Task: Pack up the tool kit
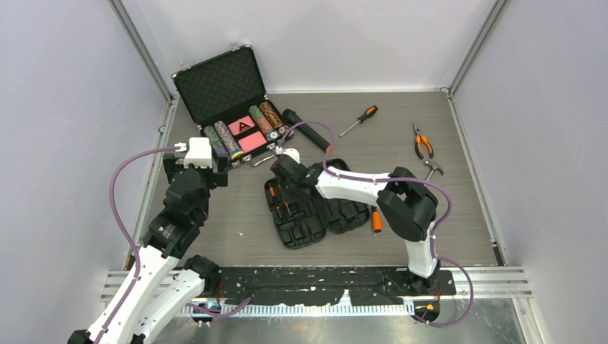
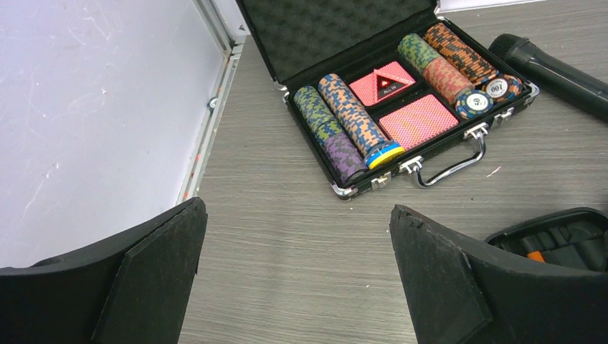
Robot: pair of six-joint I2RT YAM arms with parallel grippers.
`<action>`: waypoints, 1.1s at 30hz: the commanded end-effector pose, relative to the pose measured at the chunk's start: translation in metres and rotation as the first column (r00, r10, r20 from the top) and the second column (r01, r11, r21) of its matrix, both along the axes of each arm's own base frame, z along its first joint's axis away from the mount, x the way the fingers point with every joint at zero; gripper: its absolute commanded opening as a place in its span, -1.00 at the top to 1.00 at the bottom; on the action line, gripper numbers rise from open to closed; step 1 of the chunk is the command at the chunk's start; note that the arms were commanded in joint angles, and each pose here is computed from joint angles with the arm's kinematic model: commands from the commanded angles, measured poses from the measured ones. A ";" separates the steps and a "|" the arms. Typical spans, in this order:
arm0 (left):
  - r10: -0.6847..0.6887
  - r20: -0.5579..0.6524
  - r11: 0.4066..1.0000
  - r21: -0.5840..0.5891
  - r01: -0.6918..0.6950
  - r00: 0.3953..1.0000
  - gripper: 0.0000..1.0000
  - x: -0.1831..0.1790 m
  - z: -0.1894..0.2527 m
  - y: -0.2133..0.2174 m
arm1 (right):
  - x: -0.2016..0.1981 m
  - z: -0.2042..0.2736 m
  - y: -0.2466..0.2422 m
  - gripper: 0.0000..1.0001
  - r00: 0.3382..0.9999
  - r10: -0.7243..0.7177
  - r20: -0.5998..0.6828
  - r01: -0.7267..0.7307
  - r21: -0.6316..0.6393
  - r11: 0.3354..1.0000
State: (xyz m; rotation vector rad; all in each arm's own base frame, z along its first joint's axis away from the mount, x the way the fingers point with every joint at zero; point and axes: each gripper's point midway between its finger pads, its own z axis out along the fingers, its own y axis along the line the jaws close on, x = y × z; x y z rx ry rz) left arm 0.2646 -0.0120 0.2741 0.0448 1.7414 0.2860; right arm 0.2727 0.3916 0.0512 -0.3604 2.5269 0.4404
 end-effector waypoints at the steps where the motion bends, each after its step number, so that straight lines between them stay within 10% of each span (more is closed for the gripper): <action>1: 0.002 0.060 1.000 -0.024 0.000 0.998 -0.99 0.003 0.014 0.000 | 0.002 0.017 -0.012 0.69 1.000 0.005 0.023 -0.004 -0.053 0.999; 19: -0.004 0.064 1.000 -0.023 0.005 0.998 -0.99 0.002 0.015 0.000 | -0.012 -0.023 -0.026 0.89 0.993 0.063 -0.096 -0.081 -0.207 0.975; 33: -0.008 -0.015 0.992 -0.124 0.006 1.000 -0.99 0.000 0.006 -0.010 | 0.036 0.088 0.004 0.72 0.987 0.134 0.085 -0.132 -0.034 0.991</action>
